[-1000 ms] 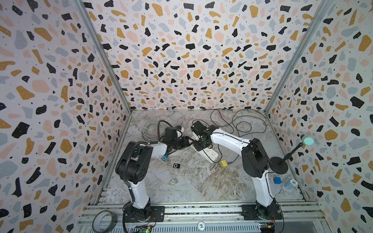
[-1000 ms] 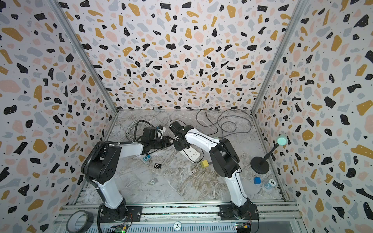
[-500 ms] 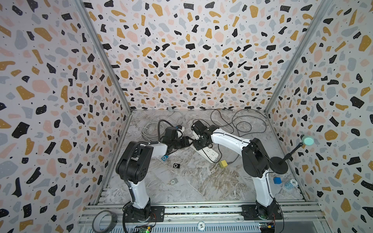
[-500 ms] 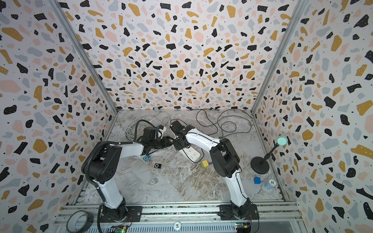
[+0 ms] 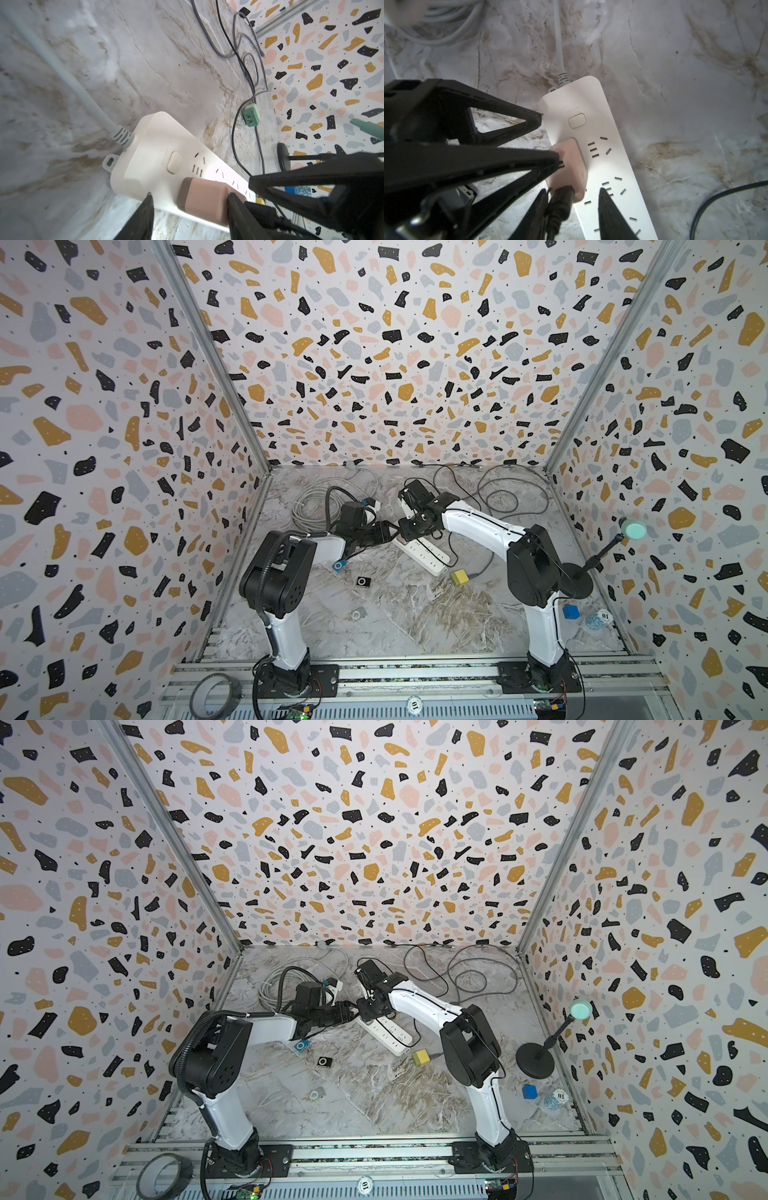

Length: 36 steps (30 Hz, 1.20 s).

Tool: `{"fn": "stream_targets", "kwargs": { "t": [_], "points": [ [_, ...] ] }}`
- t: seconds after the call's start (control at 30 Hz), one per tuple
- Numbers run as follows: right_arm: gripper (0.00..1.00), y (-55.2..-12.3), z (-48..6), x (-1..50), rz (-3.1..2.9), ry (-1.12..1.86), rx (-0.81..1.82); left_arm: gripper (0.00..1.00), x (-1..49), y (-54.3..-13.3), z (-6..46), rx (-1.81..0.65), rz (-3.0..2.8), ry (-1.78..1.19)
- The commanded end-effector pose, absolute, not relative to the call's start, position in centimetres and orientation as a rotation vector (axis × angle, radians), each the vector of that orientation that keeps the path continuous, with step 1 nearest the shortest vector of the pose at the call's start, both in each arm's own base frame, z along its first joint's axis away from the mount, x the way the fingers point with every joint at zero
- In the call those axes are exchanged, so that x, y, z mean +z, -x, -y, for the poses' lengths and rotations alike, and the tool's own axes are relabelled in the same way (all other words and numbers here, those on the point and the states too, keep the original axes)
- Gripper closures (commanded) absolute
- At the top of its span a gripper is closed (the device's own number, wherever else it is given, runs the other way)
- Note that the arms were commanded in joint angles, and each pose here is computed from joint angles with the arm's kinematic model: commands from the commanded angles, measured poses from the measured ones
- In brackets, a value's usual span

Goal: Charge mp3
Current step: Insert the plug into the socket, then pick up the charging cable from the center of the board.

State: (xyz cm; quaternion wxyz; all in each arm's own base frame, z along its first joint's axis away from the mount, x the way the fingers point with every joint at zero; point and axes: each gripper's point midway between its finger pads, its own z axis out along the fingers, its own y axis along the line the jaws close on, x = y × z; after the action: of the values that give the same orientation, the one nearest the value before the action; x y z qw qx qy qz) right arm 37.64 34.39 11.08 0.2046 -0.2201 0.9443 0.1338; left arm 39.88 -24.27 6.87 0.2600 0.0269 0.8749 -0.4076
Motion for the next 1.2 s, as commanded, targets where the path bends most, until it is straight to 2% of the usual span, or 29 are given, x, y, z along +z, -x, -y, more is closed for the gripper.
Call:
{"fn": "stream_targets", "kwargs": {
  "t": [0.0,0.07,0.17,0.37,0.47,0.6,0.73,0.93,1.17],
  "points": [
    [0.53,-38.6,-34.6,17.3,-2.502,0.551,0.454,0.30,3.9,-37.7,23.4,-1.038,-2.561,0.018],
    [0.49,-38.8,-34.6,19.2,-2.461,0.529,0.478,0.21,6.4,-39.0,23.6,-1.044,-2.511,0.028],
    [0.44,-38.8,-34.3,22.8,-2.386,0.495,0.526,0.14,10.4,-41.2,23.7,-1.064,-2.421,0.051],
    [0.37,-37.9,-32.4,29.4,-2.263,0.415,0.622,0.12,15.6,-43.2,22.3,-1.057,-2.324,0.102],
    [0.31,-37.9,-29.0,31.1,-2.255,0.272,0.629,0.12,19.4,-44.0,20.2,-1.070,-2.225,0.166],
    [0.33,-39.0,-20.4,27.0,-2.423,-0.100,0.701,0.12,26.6,-45.2,17.8,-1.024,-2.077,0.168],
    [0.38,-40.0,-16.5,23.1,-2.522,-0.152,0.654,0.12,30.9,-45.0,17.6,-0.976,-2.039,0.092],
    [0.45,-42.3,-15.0,17.4,-2.649,-0.193,0.533,0.15,31.4,-43.5,17.1,-0.905,-2.064,0.033],
    [0.53,-47.1,-11.5,12.0,-2.665,-0.402,0.341,0.20,28.8,-41.0,17.8,-0.888,-2.136,-0.033]
  ]
}}
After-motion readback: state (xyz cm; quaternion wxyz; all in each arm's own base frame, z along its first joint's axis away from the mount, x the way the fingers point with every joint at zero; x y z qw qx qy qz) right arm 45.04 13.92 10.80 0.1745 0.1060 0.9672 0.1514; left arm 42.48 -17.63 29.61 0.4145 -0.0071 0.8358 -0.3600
